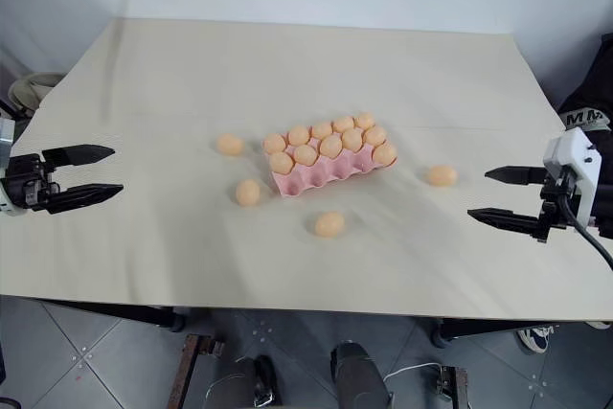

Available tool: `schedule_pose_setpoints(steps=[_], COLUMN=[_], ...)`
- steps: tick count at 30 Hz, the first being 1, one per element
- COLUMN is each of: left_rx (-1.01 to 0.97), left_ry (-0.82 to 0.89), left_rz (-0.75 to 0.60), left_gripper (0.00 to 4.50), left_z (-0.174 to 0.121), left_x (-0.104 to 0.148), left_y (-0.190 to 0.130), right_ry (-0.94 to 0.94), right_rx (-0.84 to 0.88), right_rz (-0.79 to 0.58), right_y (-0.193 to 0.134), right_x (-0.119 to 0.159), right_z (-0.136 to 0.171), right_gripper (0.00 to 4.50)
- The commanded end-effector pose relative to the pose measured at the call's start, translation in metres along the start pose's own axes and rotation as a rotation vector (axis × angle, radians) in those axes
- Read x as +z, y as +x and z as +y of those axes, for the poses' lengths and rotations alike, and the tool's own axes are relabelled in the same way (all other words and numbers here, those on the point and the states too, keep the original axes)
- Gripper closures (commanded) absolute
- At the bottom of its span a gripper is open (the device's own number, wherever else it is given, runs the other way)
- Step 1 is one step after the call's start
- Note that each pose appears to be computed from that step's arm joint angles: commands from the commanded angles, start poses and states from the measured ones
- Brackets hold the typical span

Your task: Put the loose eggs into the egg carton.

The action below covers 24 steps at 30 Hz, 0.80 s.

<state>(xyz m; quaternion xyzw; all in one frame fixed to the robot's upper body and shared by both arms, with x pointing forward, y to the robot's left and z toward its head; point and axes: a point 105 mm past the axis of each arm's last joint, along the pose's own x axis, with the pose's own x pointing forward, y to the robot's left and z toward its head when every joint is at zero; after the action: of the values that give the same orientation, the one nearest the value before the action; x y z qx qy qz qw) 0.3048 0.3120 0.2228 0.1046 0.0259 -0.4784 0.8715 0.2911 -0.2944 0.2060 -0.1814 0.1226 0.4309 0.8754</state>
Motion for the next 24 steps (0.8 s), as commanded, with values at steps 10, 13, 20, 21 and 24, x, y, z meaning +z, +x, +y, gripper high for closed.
schedule_pose_setpoints(steps=[10,13,20,21,24], left_rx=[-0.004,-0.018,-0.072,-0.082,-0.099], left_ry=[0.037,0.031,0.027,0.034,0.041], left_rz=[0.020,0.008,-0.096,-0.105,-0.114], left_gripper=[0.02,0.02,0.02,0.02,0.02], left_z=[0.002,0.000,-0.003,-0.004,-0.005], left_x=[0.005,0.003,0.011,0.012,0.012], left_y=[0.003,0.004,0.005,0.004,0.005], right_ry=[-0.017,-0.011,-0.002,0.007,0.021], right_rx=[-0.044,-0.067,-0.111,-0.117,-0.128], right_rz=[-0.061,-0.063,-0.094,-0.088,-0.097], right_y=[0.001,0.003,0.011,0.013,0.017], right_x=[0.017,0.020,0.032,0.033,0.037], right_z=[0.002,0.004,0.012,0.014,0.021], right_gripper=[0.00,0.00,0.00,0.00,0.00])
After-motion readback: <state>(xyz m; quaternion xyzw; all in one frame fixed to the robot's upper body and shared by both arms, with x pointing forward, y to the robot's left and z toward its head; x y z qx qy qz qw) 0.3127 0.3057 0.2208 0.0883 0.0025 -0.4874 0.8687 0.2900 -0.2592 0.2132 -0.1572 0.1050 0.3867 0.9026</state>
